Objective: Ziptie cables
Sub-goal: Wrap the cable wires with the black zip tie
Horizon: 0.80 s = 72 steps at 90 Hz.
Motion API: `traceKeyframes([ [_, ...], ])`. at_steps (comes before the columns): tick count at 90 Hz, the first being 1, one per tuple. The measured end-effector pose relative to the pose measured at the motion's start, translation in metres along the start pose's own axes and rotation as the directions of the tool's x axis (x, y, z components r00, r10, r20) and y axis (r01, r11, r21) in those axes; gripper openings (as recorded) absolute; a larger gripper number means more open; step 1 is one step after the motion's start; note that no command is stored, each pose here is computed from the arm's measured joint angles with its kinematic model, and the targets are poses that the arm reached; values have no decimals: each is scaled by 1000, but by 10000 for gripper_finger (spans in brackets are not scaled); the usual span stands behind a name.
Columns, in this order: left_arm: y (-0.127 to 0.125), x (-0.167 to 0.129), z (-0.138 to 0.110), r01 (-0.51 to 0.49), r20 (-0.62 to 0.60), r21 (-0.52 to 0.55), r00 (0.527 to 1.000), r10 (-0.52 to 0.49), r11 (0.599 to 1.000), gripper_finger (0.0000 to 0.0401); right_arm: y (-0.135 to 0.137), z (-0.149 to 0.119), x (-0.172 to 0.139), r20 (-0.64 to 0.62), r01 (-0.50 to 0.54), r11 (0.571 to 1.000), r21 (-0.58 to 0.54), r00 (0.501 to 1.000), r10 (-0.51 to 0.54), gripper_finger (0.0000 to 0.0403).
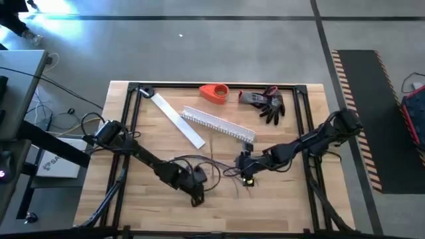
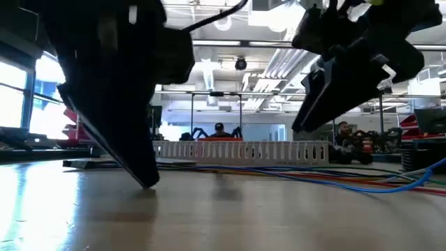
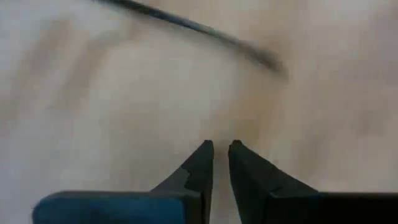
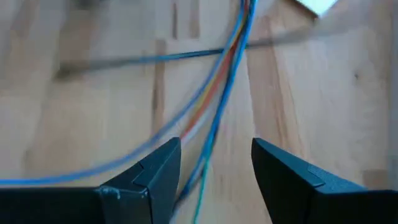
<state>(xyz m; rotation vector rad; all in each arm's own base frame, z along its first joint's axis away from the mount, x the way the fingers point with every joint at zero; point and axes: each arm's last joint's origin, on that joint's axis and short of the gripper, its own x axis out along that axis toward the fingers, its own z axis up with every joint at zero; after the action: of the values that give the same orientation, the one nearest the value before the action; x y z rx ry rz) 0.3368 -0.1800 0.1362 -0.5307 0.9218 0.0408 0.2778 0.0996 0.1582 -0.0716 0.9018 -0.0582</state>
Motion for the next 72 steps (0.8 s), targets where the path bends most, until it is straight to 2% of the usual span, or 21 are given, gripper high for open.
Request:
traceKeyframes([
  [9, -7, -4, 10, 31, 79, 28, 996, -33, 999, 19, -3, -2, -9, -23, 38, 999, 4, 999, -38, 181],
  [20, -11, -16, 19, -38, 107, 39, 994, 34, 999, 10, -3, -2, -20, -22, 36, 999, -15, 999, -36, 181],
  [29, -5, -29, 20, -171, 79, 5, 982, 170, 985, 4, -2, 2, -25, 14, -6, 998, -63, 1000, 7, 181],
  [39, 6, -47, 16, -347, 51, -53, 935, 350, 936, 0, 2, 6, -19, 28, -119, 974, -191, 992, 127, 181],
  [47, 14, -64, 16, -453, 56, -101, 887, 459, 886, 0, 7, 9, -8, 44, -203, 927, -316, 973, 227, 181],
  [54, 19, -75, 14, -483, 40, -145, 869, 493, 863, 0, 12, 10, 4, 67, -199, 874, -444, 965, 253, 181],
  [65, 12, -88, 12, -425, 96, -213, 887, 451, 880, 0, 20, 18, 19, 81, -146, 752, -642, 963, 256, 181],
  [72, 6, -94, 5, -414, 136, -223, 883, 449, 883, 0, 25, 29, 25, 96, -93, 698, -710, 969, 227, 181],
])
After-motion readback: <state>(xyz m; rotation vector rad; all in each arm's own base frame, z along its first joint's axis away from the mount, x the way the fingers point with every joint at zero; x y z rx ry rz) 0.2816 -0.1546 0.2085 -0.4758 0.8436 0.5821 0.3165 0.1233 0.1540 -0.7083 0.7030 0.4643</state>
